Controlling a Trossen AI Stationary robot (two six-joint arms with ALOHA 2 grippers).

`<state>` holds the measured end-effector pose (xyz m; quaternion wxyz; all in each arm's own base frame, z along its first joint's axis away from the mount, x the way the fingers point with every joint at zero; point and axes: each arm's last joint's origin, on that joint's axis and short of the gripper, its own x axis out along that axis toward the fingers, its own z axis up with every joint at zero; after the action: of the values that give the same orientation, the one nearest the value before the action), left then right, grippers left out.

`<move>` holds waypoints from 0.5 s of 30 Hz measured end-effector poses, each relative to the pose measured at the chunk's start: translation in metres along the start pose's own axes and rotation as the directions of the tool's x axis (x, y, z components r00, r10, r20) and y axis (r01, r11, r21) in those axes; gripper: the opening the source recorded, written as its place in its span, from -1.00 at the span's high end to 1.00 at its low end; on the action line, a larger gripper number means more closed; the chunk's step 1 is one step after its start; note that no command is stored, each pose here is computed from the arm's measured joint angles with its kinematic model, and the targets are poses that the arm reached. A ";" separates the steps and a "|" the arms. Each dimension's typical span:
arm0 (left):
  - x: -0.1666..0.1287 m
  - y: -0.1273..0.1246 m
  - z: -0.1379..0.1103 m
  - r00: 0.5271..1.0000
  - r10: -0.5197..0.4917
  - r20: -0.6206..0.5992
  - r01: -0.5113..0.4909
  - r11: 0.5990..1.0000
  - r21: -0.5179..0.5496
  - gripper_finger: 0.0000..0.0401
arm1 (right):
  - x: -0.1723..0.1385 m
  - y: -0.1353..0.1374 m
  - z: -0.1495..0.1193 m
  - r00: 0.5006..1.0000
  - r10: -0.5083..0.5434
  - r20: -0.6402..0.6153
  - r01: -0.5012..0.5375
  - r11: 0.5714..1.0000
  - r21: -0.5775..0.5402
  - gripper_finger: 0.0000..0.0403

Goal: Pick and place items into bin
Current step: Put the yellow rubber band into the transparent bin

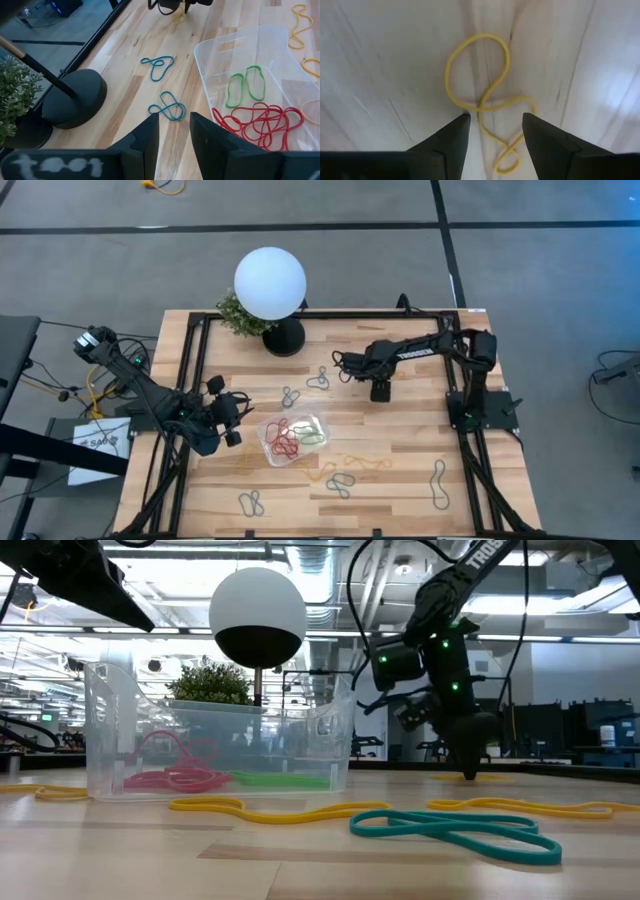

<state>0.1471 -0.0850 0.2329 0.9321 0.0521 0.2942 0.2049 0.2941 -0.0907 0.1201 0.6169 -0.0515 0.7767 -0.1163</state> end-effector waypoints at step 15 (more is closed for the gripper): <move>0.000 0.000 0.000 1.000 0.002 0.001 -0.002 1.000 0.004 0.50 | -0.001 0.001 0.001 0.976 0.210 0.063 -0.204 0.975 -0.088 0.84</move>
<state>0.1471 -0.0850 0.2329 0.9319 0.0543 0.2940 0.2054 0.2959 -0.0900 0.1209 0.6507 0.0006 0.7591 -0.0181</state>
